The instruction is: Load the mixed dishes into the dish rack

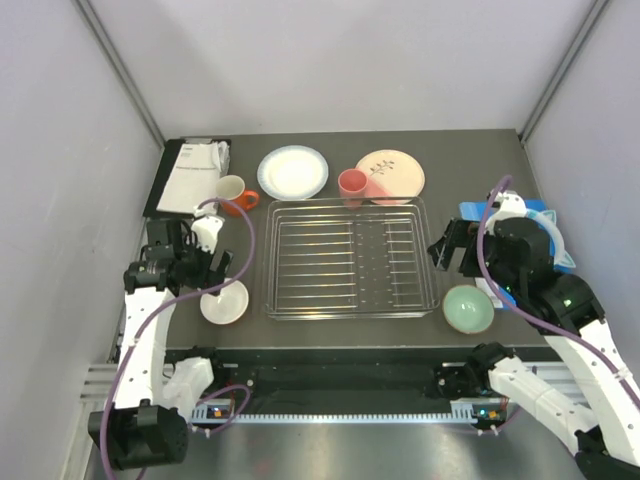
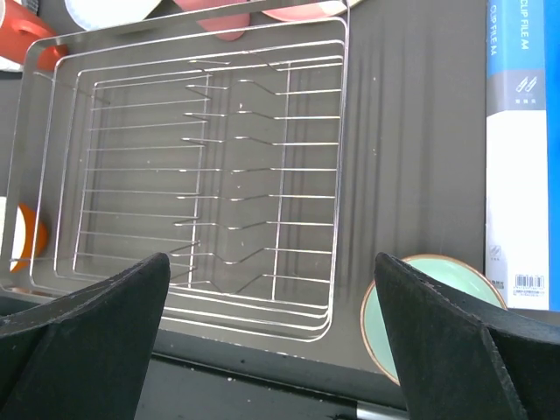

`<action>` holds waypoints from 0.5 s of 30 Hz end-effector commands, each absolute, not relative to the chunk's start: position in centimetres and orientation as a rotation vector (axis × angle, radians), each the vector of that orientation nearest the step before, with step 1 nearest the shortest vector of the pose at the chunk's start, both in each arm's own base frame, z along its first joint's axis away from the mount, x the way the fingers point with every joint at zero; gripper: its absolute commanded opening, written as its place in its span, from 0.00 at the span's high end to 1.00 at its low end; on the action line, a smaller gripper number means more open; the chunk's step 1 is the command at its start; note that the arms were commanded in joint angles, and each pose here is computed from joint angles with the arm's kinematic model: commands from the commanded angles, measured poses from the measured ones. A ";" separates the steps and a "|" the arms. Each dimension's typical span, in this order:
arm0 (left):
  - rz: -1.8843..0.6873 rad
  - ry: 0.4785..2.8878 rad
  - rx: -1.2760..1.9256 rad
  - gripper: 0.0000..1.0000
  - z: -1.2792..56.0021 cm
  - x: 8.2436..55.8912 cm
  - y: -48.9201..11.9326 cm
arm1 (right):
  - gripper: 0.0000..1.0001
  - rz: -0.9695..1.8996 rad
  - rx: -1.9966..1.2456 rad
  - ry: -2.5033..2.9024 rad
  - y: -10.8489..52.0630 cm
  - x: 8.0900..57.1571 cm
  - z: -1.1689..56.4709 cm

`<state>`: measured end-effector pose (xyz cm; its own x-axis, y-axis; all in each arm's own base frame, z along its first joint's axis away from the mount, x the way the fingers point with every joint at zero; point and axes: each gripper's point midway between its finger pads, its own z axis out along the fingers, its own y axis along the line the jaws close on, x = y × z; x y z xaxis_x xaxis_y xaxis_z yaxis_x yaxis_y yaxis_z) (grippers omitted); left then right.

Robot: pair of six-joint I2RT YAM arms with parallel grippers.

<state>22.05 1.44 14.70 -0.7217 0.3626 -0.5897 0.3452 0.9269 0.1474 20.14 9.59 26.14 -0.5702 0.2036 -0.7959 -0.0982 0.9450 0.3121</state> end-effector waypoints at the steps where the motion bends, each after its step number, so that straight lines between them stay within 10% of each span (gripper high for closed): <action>1: -0.014 2.397 0.546 0.01 15.5 22.0 0.6 | 0.00 0.431 0.071 2.105 10.1 20.5 26.4; 15: 0.226 2.435 0.589 0.03 9.7 23.1 4.1 | 0.00 0.429 0.087 2.086 9.6 19.9 25.6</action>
